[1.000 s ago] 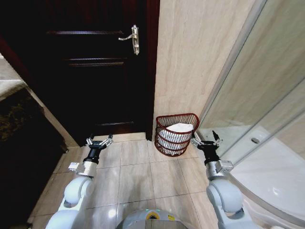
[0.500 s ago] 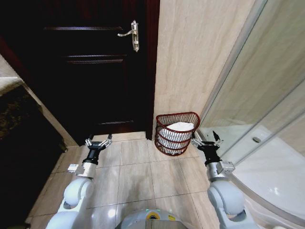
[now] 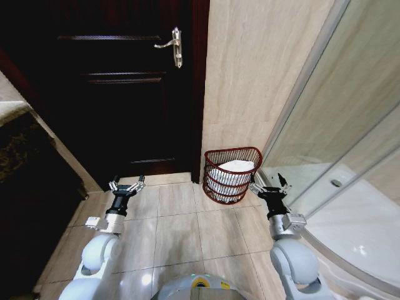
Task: Discard the used towel into the hamper.
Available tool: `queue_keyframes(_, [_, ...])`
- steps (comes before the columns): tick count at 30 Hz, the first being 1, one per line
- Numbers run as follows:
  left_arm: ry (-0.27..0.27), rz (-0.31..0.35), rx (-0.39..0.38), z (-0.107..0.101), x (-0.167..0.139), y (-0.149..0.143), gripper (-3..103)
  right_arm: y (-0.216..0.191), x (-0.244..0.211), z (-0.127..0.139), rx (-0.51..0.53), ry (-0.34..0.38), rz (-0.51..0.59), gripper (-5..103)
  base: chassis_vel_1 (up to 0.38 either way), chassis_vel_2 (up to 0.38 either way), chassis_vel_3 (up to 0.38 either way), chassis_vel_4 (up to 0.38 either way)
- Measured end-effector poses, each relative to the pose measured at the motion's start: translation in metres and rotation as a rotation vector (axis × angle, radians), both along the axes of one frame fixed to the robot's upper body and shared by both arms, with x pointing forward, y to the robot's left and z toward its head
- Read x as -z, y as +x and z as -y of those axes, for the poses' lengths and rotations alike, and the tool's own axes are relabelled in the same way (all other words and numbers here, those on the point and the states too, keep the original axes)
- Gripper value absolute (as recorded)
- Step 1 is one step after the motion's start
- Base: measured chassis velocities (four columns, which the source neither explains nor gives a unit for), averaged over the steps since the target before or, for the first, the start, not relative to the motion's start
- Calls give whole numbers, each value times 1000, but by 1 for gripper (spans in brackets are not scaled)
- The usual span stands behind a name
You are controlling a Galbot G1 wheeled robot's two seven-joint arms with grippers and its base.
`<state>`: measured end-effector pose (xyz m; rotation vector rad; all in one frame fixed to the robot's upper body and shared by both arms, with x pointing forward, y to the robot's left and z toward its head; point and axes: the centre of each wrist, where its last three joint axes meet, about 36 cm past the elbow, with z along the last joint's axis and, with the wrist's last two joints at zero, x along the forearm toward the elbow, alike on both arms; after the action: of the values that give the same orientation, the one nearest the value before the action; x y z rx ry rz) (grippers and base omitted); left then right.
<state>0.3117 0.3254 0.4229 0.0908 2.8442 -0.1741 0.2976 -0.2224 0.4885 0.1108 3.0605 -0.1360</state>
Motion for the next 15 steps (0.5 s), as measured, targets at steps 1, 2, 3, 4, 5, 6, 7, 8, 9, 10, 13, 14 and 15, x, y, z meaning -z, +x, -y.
queue_keyframes(1, [0, 0, 0, 0, 0, 0, 100, 0, 0, 0, 0, 0, 0, 100, 0, 0, 0, 0])
queue_keyframes(2, [1, -2, 0, 0, 1, -1, 100, 0, 0, 0, -1, 1, -1, 100, 0, 0, 0, 0])
queue_keyframes(3, [1, -4, 1, 0, 1, -1, 100, 0, 0, -1, -2, 3, -1, 100, 0, 0, 0, 0])
queue_keyframes(4, [1, -11, 0, 0, 2, -3, 100, 0, 0, -1, -3, 5, -1, 100, 0, 0, 0, 0])
queue_keyframes(5, [0, -23, -3, 1, 2, -4, 100, 1, 0, -1, -2, 7, 0, 100, 0, 0, 0, 0])
queue_keyframes(6, [-6, -41, -11, 3, 2, -6, 100, 2, 0, -1, -1, 9, 1, 100, 0, 0, 0, 0])
queue_keyframes(7, [-6, -41, -11, 3, 2, -6, 100, 2, 0, -1, -1, 9, 1, 100, 0, 0, 0, 0])
queue_keyframes(8, [-13, -52, -16, 5, 3, -7, 100, 2, 0, -1, 1, 10, 2, 100, 0, 0, 0, 0])
queue_keyframes(9, [-19, -58, -21, 6, 4, -7, 100, 3, 1, -1, 3, 12, 2, 100, 0, 0, 0, 0])
queue_keyframes(10, [-24, -62, -24, 6, 5, -8, 100, 4, 1, -1, 7, 15, 1, 100, 0, 0, 0, 0])
queue_keyframes(13, [-35, -69, -30, 7, 9, -8, 100, 3, 3, -1, 16, 21, 2, 100, 0, 0, 0, 0])
queue_keyframes(14, [-38, -69, -31, 7, 10, -9, 100, 3, 4, -2, 21, 24, 2, 100, 0, 0, 0, 0])
queue_keyframes(15, [-41, -70, -30, 8, 11, -10, 100, 2, 4, -3, 25, 29, 2, 100, 0, 0, 0, 0])
